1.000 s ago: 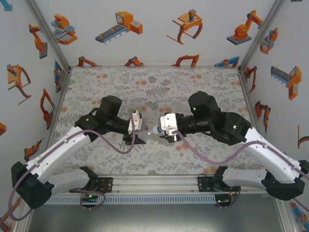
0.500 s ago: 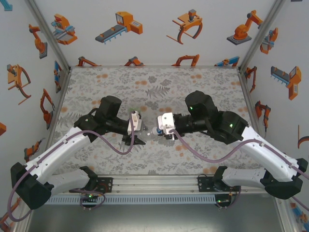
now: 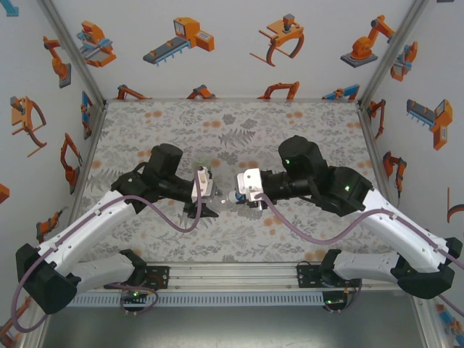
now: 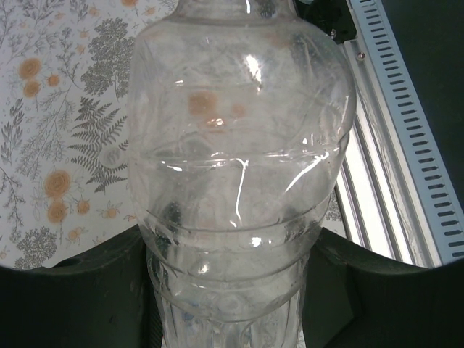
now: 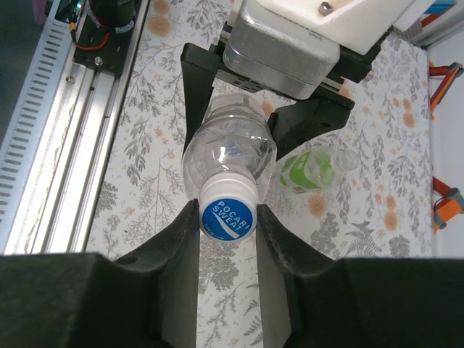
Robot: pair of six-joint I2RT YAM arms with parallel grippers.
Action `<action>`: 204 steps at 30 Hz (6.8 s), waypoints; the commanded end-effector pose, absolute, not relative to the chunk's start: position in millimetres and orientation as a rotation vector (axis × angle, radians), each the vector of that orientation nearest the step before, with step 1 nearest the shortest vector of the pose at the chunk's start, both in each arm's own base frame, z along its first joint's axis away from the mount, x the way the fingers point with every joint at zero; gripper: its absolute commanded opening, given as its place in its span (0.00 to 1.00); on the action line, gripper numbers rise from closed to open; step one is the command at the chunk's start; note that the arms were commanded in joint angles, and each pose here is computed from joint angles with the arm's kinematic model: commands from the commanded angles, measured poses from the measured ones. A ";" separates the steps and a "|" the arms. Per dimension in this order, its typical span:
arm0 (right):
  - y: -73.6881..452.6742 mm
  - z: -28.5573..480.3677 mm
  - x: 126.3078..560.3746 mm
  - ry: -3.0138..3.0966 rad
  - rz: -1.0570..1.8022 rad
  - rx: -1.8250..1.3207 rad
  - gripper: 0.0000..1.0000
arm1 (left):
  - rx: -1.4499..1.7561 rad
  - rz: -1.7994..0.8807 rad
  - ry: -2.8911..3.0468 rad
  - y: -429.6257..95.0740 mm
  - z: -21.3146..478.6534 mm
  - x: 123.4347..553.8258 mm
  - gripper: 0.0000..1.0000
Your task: Screw on the bottle caps
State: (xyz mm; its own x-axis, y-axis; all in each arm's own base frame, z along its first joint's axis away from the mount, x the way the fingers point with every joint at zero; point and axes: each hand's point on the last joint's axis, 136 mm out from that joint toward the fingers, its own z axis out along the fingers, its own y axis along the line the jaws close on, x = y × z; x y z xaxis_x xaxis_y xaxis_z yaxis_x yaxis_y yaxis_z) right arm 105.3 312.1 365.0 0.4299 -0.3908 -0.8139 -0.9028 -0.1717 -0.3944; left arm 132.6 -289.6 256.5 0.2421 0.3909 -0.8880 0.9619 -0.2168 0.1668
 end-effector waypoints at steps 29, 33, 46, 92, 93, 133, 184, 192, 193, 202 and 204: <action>311.5 345.0 192.2 2.203 0.935 -0.493 0.00 | 1.730 -0.880 1.232 -290.0 270.7 138.7 0.00; 305.5 332.3 195.8 2.273 1.023 -0.226 0.00 | 1.704 -0.849 1.260 -290.4 271.1 145.5 0.00; 301.9 331.4 198.0 2.290 1.032 -0.141 0.00 | 1.659 -0.825 1.274 -290.3 275.8 151.0 0.71; 170.5 216.1 494.6 2.563 -0.020 -0.349 0.00 | 0.950 -0.583 1.829 -239.2 287.0 284.4 0.97; 170.7 213.5 495.5 2.567 -0.020 -0.350 0.00 | 0.946 -0.574 1.832 -238.4 286.4 285.6 0.97; 175.1 286.0 443.9 2.431 0.165 -0.331 0.57 | 0.857 -0.555 1.808 -224.3 295.4 294.6 0.97; 470.8 161.6 222.8 1.365 1.051 -0.938 0.87 | 0.688 -0.577 1.778 -189.1 308.2 315.1 0.97; 477.7 158.2 226.5 1.371 1.054 -0.936 0.76 | 0.691 -0.582 1.775 -189.8 308.6 314.4 0.97; 478.1 158.9 226.3 1.371 1.054 -0.935 0.73 | 0.692 -0.582 1.773 -189.9 308.9 314.2 0.97; 473.2 173.7 227.5 1.373 1.039 -0.922 0.56 | 0.715 -0.612 1.744 -193.9 312.8 309.5 0.99; 469.1 180.8 227.8 1.381 1.024 -0.916 0.53 | 0.715 -0.617 1.733 -194.3 314.2 308.4 0.97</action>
